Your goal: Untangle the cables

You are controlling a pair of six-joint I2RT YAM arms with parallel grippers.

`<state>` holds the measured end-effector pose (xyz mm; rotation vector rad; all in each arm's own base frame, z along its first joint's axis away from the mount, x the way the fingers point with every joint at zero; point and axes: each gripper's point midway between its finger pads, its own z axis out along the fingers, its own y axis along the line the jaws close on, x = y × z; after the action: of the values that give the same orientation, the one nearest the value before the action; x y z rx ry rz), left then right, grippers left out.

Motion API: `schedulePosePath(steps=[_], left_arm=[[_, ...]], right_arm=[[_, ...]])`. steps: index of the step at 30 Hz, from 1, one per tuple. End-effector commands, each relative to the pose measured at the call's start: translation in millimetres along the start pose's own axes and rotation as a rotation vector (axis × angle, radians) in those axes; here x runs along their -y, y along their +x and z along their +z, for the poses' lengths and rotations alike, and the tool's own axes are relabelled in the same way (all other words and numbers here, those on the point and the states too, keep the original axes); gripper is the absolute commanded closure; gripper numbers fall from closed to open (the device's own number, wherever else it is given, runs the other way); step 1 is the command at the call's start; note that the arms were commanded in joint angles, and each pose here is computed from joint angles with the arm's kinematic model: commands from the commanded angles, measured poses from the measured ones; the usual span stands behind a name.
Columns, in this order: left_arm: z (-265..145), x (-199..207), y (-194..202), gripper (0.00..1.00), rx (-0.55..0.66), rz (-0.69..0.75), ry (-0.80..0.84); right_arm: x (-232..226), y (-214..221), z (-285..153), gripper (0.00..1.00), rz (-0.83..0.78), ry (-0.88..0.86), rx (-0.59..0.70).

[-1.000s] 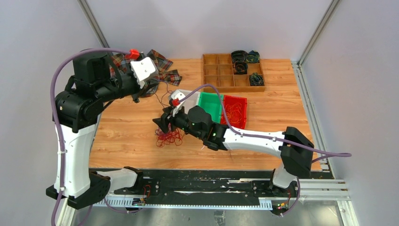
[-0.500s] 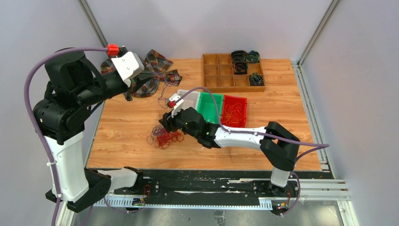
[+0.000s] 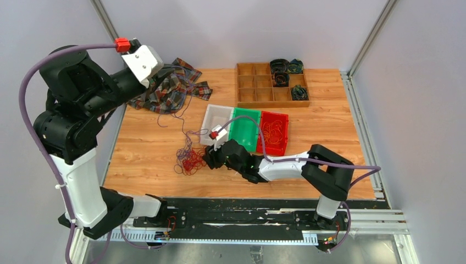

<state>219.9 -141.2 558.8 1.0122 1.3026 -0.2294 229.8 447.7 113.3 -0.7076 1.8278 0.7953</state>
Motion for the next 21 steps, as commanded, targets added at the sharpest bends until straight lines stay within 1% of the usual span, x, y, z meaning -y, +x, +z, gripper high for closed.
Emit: schedulePosePath(steps=[1, 6, 11, 18, 21], left_arm=[[12.6, -15.1, 4.0, 1.00, -0.005, 0.032, -0.050], [35.2, -14.3, 21.3, 1.00, -0.022, -0.020, -0.030], [65.9, -8.7, 52.3, 1.00, -0.070, -0.061, 0.003], [113.0, 6.9, 115.1, 1.00, -0.192, -0.055, 0.055], [129.1, 12.7, 133.4, 1.00, -0.230, -0.070, 0.076]], right_arm=[[7.9, -20.6, -22.3, 0.52, 0.067, 0.032, 0.072], [21.5, -31.9, -50.5, 0.46, 0.090, 0.066, 0.100], [55.8, -53.3, -85.0, 0.39, 0.160, 0.166, 0.163], [113.8, -71.1, -123.2, 0.38, 0.204, 0.377, 0.202], [130.4, -72.3, -136.3, 0.38, 0.215, 0.434, 0.217]])
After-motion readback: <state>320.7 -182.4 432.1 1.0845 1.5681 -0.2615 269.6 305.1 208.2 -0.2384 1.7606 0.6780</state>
